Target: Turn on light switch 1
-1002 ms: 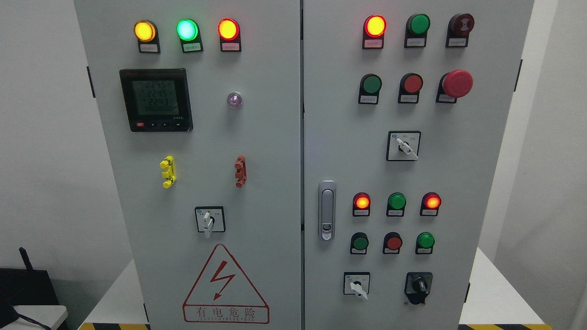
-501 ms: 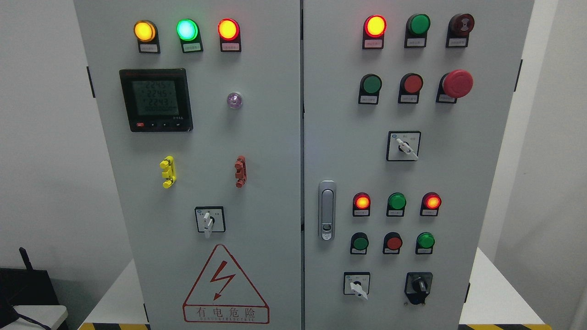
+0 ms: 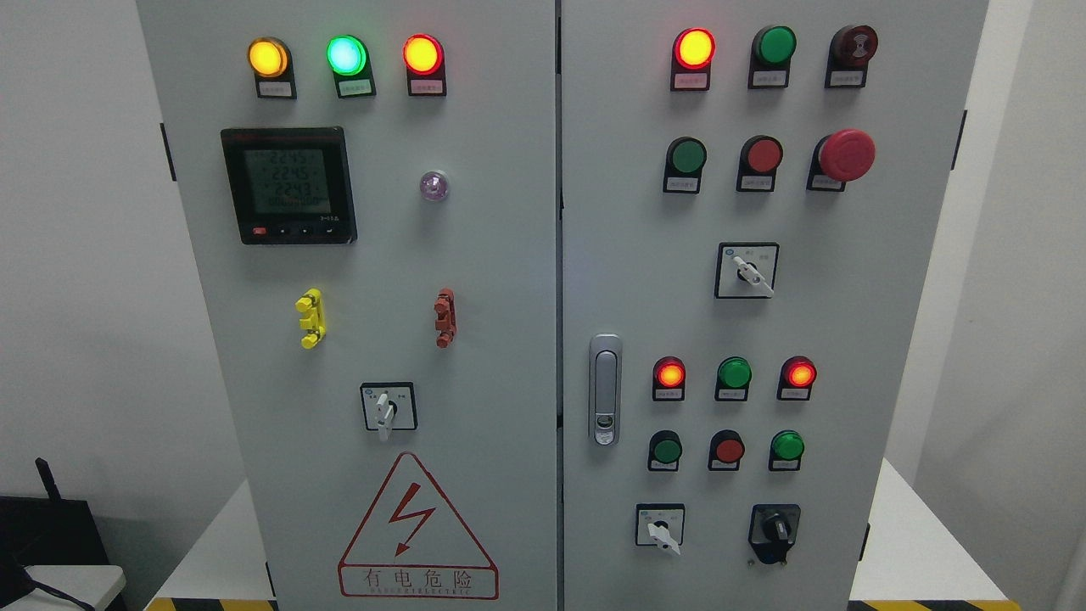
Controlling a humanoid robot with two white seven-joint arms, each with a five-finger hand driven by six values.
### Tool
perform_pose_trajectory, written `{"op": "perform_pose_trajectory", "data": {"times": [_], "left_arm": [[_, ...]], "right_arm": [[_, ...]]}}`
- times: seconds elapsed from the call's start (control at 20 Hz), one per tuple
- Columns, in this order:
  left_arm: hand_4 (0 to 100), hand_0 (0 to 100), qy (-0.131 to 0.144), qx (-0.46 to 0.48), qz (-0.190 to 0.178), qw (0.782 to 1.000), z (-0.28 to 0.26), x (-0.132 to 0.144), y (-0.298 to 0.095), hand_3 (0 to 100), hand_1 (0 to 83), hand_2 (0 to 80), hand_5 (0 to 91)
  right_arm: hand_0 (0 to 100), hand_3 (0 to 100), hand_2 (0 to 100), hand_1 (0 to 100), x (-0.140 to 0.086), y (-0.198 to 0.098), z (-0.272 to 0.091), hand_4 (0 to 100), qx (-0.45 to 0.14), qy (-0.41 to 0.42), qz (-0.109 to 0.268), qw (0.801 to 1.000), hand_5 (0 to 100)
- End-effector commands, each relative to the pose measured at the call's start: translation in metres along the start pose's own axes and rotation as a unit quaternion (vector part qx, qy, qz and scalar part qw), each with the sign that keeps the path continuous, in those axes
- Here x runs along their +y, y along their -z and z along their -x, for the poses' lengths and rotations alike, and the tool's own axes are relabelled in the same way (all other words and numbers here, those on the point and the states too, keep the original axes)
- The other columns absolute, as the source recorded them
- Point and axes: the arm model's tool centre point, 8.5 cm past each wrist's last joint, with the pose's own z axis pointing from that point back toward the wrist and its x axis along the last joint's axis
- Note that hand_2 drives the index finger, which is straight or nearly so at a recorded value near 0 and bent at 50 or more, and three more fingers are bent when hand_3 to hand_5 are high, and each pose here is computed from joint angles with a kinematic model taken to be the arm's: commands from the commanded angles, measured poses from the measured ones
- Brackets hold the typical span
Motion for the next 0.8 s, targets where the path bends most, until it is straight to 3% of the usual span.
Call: {"op": "perform_pose_trajectory", "data": {"times": [0.0,0.75], "left_arm": [[0,40,0.000,-0.001,0.000,1.000,-0.0006,-0.0002,0.0000,0,0.0,0.0,0.0],[0,40,-0.001,-0.002,0.000,1.000,-0.0006,-0.0002,0.0001,0,0.0,0.0,0.0]], "right_arm": [[12,0,0,39,0.0001,0.0000,-0.0001,0,-0.001,0.008,0.000,1.000,0],[12,0,0,39,0.0002,0.0000,0.0009,0,0.000,0.009,-0.001,1.000,0]]}}
